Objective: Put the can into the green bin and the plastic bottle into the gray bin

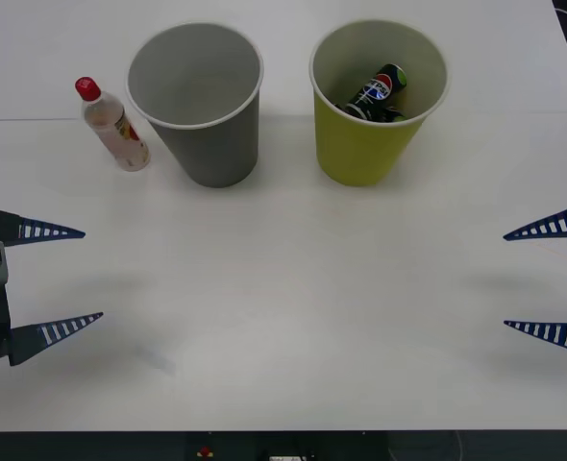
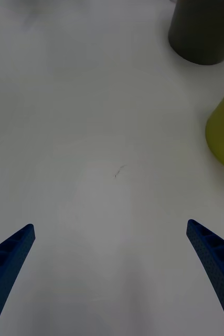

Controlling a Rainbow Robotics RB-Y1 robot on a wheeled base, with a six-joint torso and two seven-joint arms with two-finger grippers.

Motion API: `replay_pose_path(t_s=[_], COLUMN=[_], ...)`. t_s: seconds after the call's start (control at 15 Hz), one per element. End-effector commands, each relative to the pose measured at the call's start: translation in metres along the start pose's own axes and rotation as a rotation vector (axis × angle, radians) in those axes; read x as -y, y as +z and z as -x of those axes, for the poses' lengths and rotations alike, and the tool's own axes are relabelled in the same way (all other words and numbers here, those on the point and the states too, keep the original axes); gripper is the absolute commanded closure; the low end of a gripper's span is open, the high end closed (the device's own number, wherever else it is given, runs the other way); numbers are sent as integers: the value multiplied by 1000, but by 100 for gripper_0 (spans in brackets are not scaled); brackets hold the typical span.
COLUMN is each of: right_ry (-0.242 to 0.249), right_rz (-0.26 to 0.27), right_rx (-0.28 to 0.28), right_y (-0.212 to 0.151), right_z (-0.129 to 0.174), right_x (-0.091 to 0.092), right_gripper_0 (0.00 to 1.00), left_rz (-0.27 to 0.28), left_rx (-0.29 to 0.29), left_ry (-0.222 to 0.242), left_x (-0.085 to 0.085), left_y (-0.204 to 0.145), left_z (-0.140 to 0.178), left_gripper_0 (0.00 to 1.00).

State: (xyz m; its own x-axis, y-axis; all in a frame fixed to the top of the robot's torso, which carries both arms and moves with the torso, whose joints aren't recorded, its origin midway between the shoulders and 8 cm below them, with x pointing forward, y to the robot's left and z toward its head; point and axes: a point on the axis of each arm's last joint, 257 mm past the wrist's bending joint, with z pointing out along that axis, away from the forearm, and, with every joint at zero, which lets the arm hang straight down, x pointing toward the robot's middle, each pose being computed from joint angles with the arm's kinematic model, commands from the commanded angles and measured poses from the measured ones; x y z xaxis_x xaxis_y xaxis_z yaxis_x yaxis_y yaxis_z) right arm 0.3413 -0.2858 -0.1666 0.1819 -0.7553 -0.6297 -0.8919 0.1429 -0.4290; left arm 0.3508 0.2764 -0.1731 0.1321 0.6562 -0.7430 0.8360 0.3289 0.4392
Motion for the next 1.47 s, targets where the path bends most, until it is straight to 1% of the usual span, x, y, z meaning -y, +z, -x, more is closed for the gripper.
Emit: replay_pose_path(t_s=[0.07,0.2,0.27,0.4,0.47,0.6,0.67,0.73,0.8,1.07,1.13,1.2,1.27,1.33,1.4,1.47], right_ry=[0,0,0,0,0,0,0,0,0,0,0,0,0,0,0,0], right_rz=[0,0,0,0,0,0,0,0,0,0,0,0,0,0,0,0], right_rx=[0,0,0,0,0,0,0,0,0,0,0,0,0,0,0,0], right_y=[0,0,0,0,0,0,0,0,0,0,0,0,0,0,0,0], right_z=[0,0,0,0,0,0,0,0,0,0,0,0,0,0,0,0], right_x=[0,0,0,0,0,0,0,0,0,0,0,0,0,0,0,0], right_gripper_0=[0,0,0,0,0,0,0,0,0,0,0,0,0,0,0,0], left_rz=[83,144,185,242,278,322,344,359,382,447,469,507,538,562,609,638], left_rx=[32,56,67,83,98,131,146,167,194,236,238,228,214,196,170,155], left_ry=[-131,-233,-291,-384,-455,-572,-616,-671,-742,-862,-895,-908,-893,-849,-793,-757], left_x=[-5,-10,-14,-18,-20,-20,-22,-22,-22,-27,-29,-36,-42,-48,-56,-63], left_y=[6,6,5,3,1,0,0,0,0,-4,-5,-8,-9,-10,-12,-11], left_z=[-4,-7,-10,-15,-19,-24,-26,-27,-28,-44,-49,-56,-61,-64,-70,-73], left_gripper_0=[0,0,0,0,0,0,0,0,0,0,0,0,0,0,0,0])
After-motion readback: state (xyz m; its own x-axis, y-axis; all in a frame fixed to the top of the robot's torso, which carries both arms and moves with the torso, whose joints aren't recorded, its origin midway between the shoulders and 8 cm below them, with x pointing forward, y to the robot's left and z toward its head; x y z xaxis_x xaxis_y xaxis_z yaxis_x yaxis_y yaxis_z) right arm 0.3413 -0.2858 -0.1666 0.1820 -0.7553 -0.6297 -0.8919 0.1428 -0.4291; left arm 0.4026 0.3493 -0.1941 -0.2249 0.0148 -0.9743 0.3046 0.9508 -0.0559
